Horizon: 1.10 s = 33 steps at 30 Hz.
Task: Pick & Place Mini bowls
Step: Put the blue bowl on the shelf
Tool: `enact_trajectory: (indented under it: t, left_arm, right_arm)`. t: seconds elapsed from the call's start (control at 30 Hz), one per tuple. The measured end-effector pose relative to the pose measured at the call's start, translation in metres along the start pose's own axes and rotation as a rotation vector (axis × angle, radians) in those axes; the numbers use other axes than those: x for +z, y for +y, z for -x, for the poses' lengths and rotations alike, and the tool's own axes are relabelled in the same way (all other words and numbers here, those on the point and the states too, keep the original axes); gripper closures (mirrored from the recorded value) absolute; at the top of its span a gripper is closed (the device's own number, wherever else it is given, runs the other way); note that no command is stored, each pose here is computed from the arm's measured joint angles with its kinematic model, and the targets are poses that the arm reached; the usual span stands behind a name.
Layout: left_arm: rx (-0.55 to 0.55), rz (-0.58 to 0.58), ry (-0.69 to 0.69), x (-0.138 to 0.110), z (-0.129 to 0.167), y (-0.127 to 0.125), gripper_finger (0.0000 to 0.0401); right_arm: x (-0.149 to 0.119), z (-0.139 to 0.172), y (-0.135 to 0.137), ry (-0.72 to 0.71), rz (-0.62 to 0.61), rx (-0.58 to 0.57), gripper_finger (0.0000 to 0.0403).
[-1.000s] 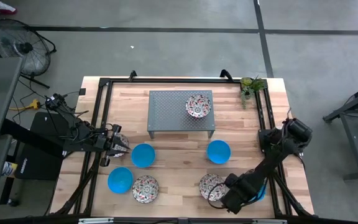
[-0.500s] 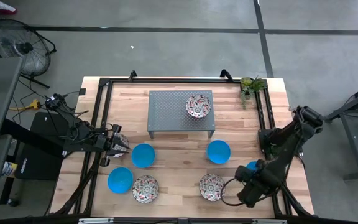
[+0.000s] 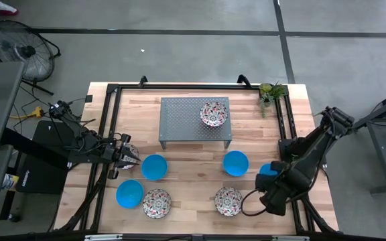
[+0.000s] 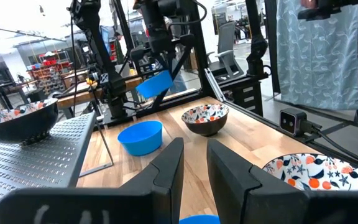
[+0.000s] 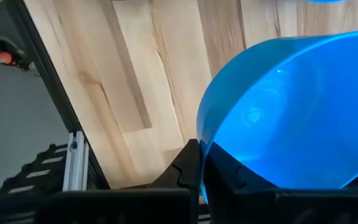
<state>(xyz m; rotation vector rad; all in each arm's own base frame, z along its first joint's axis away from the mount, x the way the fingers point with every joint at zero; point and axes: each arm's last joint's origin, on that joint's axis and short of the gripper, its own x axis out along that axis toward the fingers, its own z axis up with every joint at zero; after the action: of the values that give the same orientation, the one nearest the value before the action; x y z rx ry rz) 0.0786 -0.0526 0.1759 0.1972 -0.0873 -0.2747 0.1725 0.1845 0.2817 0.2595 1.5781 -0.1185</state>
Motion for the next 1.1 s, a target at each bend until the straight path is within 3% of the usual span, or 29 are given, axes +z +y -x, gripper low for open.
enact_trajectory:
  t: [0.4, 0.7, 0.87, 1.1]
  left_arm:
    - [0.0, 0.0, 0.0, 0.0, 0.0, 0.0, 0.0335]
    - [0.0, 0.0, 0.0, 0.0, 0.0, 0.0, 0.0335]
    - [0.0, 0.0, -0.001, 0.0, 0.0, 0.0, 0.0335]
    - [0.0, 0.0, -0.001, 0.0, 0.0, 0.0, 0.0335]
  right_arm:
    - [0.027, 0.017, -0.022, -0.035, -0.002, 0.044, 0.0403]
    - [0.054, 0.064, -0.037, -0.262, -0.057, 0.023, 0.0403]
    - [0.07, 0.081, -0.043, -0.331, -0.064, -0.016, 0.0403]
    - [0.106, 0.081, -0.043, -0.276, -0.006, -0.128, 0.0403]
